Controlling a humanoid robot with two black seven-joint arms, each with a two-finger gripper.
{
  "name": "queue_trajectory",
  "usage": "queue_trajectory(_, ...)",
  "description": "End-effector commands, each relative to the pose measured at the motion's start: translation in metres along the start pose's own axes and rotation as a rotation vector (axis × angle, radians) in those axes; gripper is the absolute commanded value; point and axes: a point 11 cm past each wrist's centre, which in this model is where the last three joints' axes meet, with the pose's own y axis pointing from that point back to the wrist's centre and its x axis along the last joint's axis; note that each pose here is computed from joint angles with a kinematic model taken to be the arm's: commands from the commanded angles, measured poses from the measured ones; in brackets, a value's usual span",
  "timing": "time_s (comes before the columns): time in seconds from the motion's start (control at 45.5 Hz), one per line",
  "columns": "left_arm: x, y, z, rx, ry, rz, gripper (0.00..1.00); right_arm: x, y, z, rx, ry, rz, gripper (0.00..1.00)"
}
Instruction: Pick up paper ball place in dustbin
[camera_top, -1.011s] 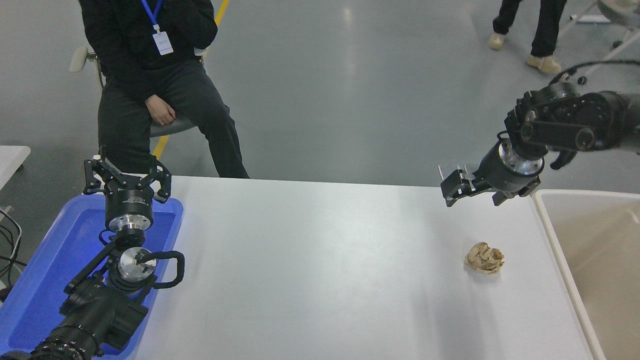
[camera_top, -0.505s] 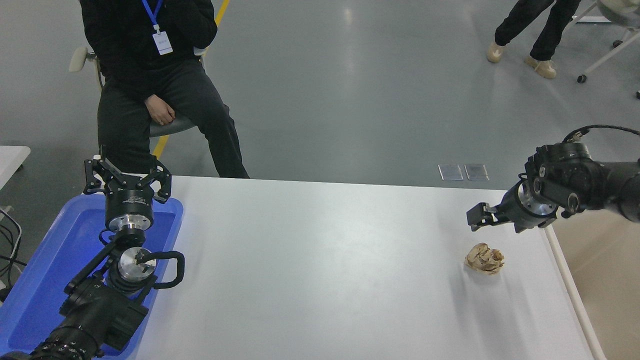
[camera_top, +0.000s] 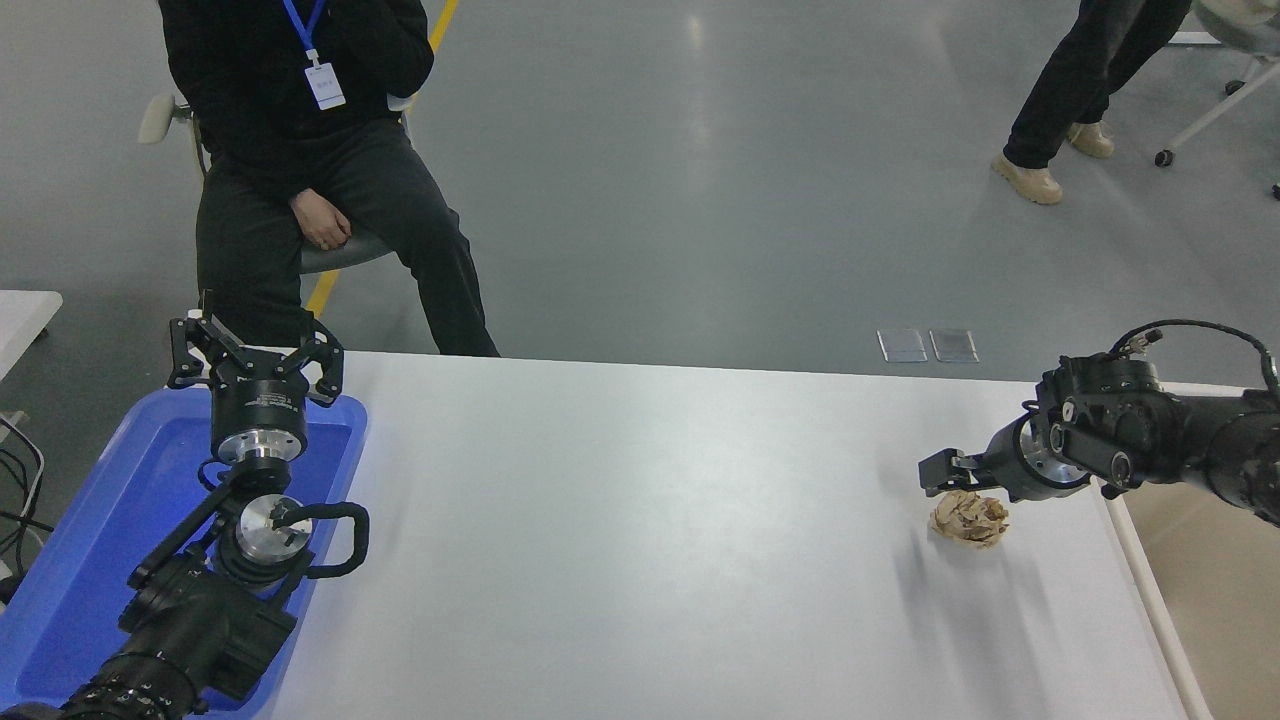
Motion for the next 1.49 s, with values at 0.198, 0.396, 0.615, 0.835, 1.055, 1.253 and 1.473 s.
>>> queue_trajectory(0.198, 0.000, 0.000, 0.000, -0.001, 0.000, 0.000, 0.99, -0.014, -0.015, -0.001, 0.008, 0.000, 0.034, 1.00)
queue_trajectory(0.396, 0.000, 0.000, 0.000, 0.000, 0.000, 0.000, 0.99, -0.019, -0.019, 0.000, 0.005, 0.002, 0.039, 1.00)
queue_trajectory(0.615, 0.000, 0.000, 0.000, 0.000, 0.000, 0.000, 0.99, -0.024, -0.021, 0.004, -0.004, 0.008, 0.035, 0.64)
queue_trajectory(0.835, 0.000, 0.000, 0.000, -0.001, 0.000, 0.000, 0.99, -0.025, -0.021, 0.005, -0.008, 0.018, 0.032, 0.01)
queue_trajectory(1.055, 0.000, 0.000, 0.000, 0.000, 0.000, 0.000, 0.99, -0.019, -0.017, 0.005, -0.001, 0.013, 0.037, 0.00)
queue_trajectory(1.253, 0.000, 0.000, 0.000, 0.000, 0.000, 0.000, 0.99, -0.004, -0.004, -0.006, 0.061, 0.004, 0.033, 0.00)
queue_trajectory(1.473, 0.000, 0.000, 0.000, 0.000, 0.000, 0.000, 0.99, 0.029, 0.058, 0.009, 0.108, -0.041, 0.031, 0.00)
